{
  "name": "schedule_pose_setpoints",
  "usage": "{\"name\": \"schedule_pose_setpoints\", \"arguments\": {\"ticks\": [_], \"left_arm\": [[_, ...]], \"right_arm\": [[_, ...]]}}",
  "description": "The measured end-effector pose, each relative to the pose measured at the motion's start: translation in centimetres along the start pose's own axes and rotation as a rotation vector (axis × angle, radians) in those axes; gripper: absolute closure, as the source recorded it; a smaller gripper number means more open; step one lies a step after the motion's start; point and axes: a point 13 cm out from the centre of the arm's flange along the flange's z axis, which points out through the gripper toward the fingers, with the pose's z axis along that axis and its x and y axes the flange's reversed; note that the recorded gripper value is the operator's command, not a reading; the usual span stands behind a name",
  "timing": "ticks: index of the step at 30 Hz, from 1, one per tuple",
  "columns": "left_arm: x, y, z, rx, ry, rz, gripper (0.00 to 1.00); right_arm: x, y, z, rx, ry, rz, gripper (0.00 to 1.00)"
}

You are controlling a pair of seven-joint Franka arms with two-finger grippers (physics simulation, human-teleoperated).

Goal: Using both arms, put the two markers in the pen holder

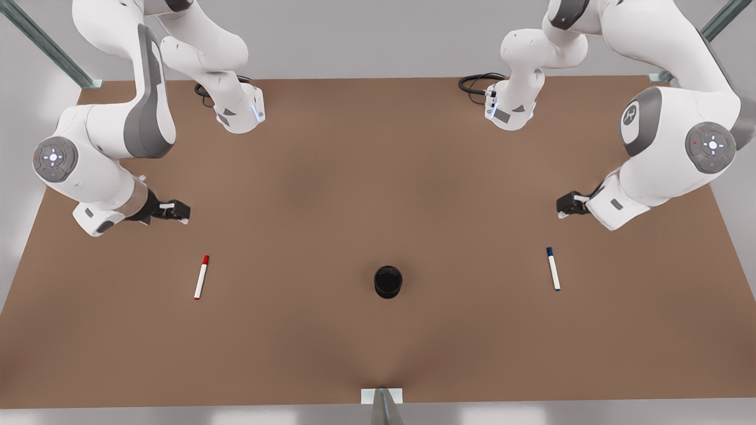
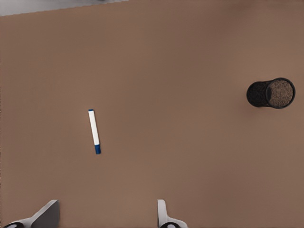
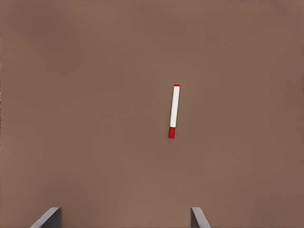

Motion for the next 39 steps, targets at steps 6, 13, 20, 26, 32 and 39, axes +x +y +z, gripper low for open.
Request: {"name": "schedule_pose_setpoints", "arguments": {"ticks": [6, 13, 20, 26, 32, 39], "left_arm": [[-6.7, 8.8, 15.3, 0.007, 0.07, -0.109, 0.0], [-5.4, 13.6, 34.8, 0.017, 0.067, -0.172, 0.0], [-6.7, 14.6, 39.0, -0.001, -0.051, -0.17, 0.04], [-7.4, 14.9, 40.2, -0.007, -0.095, -0.165, 0.38], [-7.7, 15.0, 40.9, -0.009, -0.109, -0.161, 0.4], [-6.5, 15.1, 42.6, -0.006, -0.085, -0.162, 0.47]], "right_arm": [[-3.2, -0.3, 5.1, -0.002, 0.006, 0.011, 0.0], [-10.3, -8.2, 23.3, 0.022, 0.049, 0.075, 0.0], [-11.2, -6.5, 30.7, -0.009, 0.042, 0.048, 0.0], [-11.3, -7.1, 34.2, -0.025, 0.035, 0.054, 0.18], [-10.7, -7.3, 35.9, -0.04, 0.039, 0.049, 0.25], [-10.6, -7.1, 36.6, -0.061, 0.02, 0.04, 0.45]]}}
